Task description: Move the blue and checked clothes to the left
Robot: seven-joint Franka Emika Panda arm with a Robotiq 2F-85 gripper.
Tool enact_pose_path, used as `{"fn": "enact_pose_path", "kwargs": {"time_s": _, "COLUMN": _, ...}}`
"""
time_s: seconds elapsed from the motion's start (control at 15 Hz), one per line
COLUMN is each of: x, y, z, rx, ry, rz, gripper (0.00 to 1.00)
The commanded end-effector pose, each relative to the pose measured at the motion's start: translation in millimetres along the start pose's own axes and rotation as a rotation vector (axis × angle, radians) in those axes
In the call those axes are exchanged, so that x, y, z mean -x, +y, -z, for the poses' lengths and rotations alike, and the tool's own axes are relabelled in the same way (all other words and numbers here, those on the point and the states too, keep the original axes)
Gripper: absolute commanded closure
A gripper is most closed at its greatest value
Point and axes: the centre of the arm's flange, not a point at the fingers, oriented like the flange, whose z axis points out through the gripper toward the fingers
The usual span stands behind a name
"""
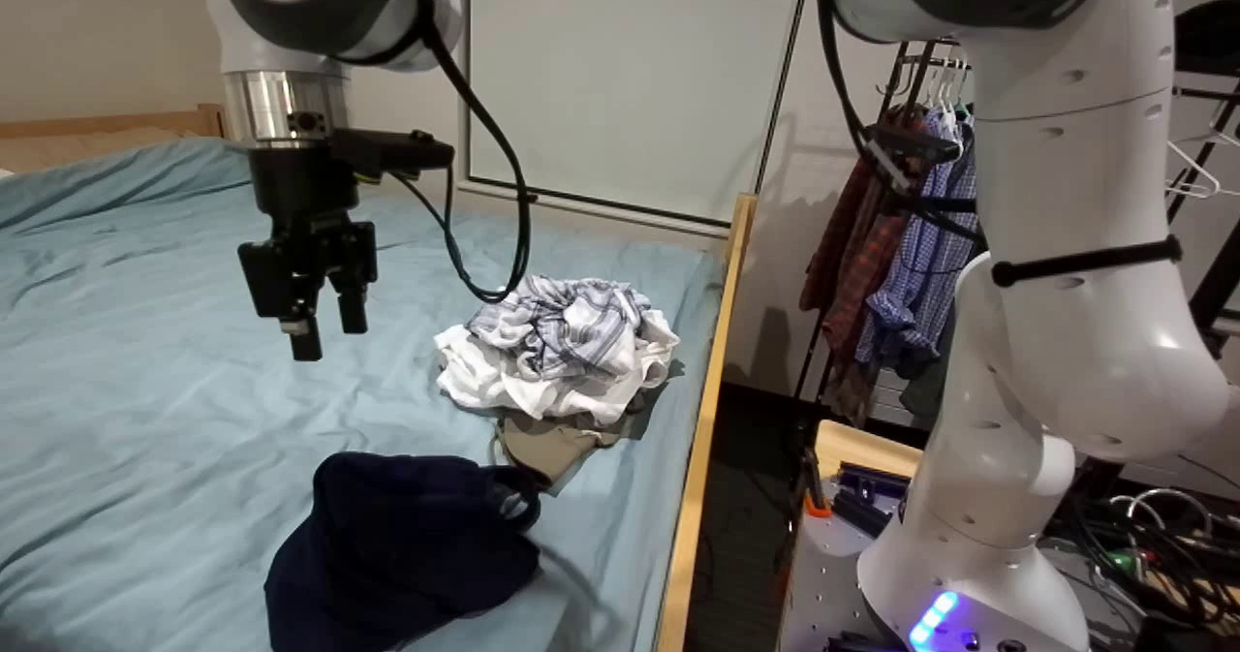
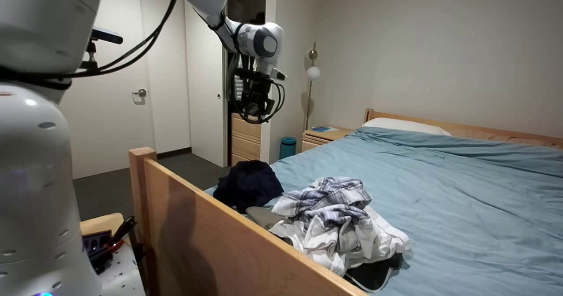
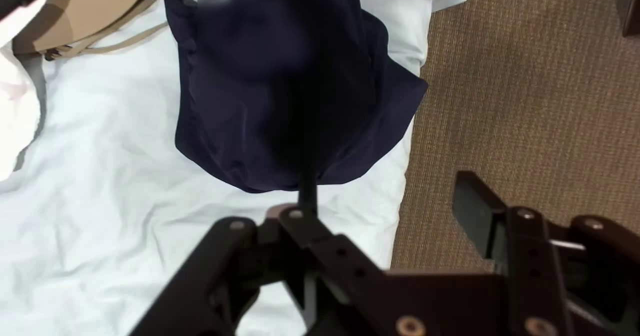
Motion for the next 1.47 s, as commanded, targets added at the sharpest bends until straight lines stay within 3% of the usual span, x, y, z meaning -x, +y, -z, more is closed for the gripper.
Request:
{"fn": "enact_pose_path", "kwargs": {"time_s": 0.0, "x": -33, "y": 8, "z": -7, "rx": -0.032, "ry": -0.002, "rz": -0.024, "gripper": 0.00}}
{"fn": "enact_pose_path", "kwargs": {"time_s": 0.33, "x": -13, "y": 67, "z": -8, "rx": -0.141, "ry": 0.012, "rz": -0.170, "gripper": 0.00}}
{"fn": "enact_pose_path", "kwargs": {"time_s": 0.73, "x": 30, "y": 150, "z": -32, "rx": -0.257, "ry": -0.043, "rz": -0.390, "gripper": 0.00}}
{"fn": "enact_pose_path", "kwargs": {"time_s": 0.93, "x": 55, "y": 183, "z": -34, "rx": -0.183, "ry": -0.063, "rz": -0.474, "gripper": 0.00}}
{"fn": "enact_pose_path", "kwargs": {"time_s": 1.27, "x": 88, "y": 211, "z": 11, "rx": 0.052, "ry": -0.020, "rz": -0.599, "gripper": 0.00}}
{"fn": "enact_pose_path", "kwargs": {"time_s": 1.33, "x": 87, "y": 206, "z": 18, "rx": 0.078, "ry": -0.009, "rz": -0.583, "gripper": 0.00}}
{"fn": "enact_pose_path", "kwargs": {"time_s": 1.4, "x": 71, "y": 220, "z": 5, "rx": 0.015, "ry": -0.022, "rz": -0.562, "gripper": 0.00}}
